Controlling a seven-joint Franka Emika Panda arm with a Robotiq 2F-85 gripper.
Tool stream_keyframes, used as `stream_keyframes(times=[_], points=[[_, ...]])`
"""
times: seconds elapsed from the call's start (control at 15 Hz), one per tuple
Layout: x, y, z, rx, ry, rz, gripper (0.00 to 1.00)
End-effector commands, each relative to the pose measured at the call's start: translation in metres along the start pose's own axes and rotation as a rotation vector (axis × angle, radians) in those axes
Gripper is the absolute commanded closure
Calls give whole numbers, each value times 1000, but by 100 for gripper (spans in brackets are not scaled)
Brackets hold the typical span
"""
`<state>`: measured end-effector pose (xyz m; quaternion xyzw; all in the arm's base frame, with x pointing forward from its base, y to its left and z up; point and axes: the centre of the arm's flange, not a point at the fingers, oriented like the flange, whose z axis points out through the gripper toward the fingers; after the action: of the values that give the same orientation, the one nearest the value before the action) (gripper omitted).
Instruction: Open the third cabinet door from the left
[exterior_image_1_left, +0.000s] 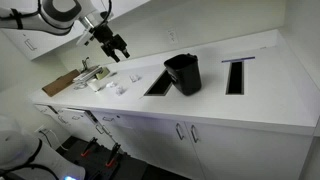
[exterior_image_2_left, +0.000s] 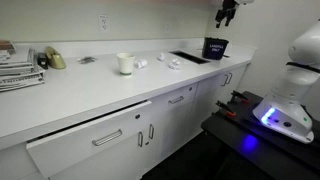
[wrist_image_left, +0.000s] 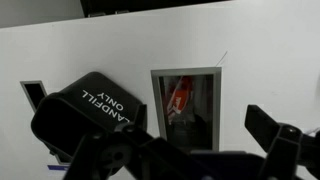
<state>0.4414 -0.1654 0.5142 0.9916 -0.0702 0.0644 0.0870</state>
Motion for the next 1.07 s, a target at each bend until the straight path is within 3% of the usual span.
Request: stream_keyframes(times=[0.0,0.93,1.0], points=[[0,0,0,0,1,0,0],[0,0,0,0,1,0,0],[-4,-20,0,0,15,-58,0]])
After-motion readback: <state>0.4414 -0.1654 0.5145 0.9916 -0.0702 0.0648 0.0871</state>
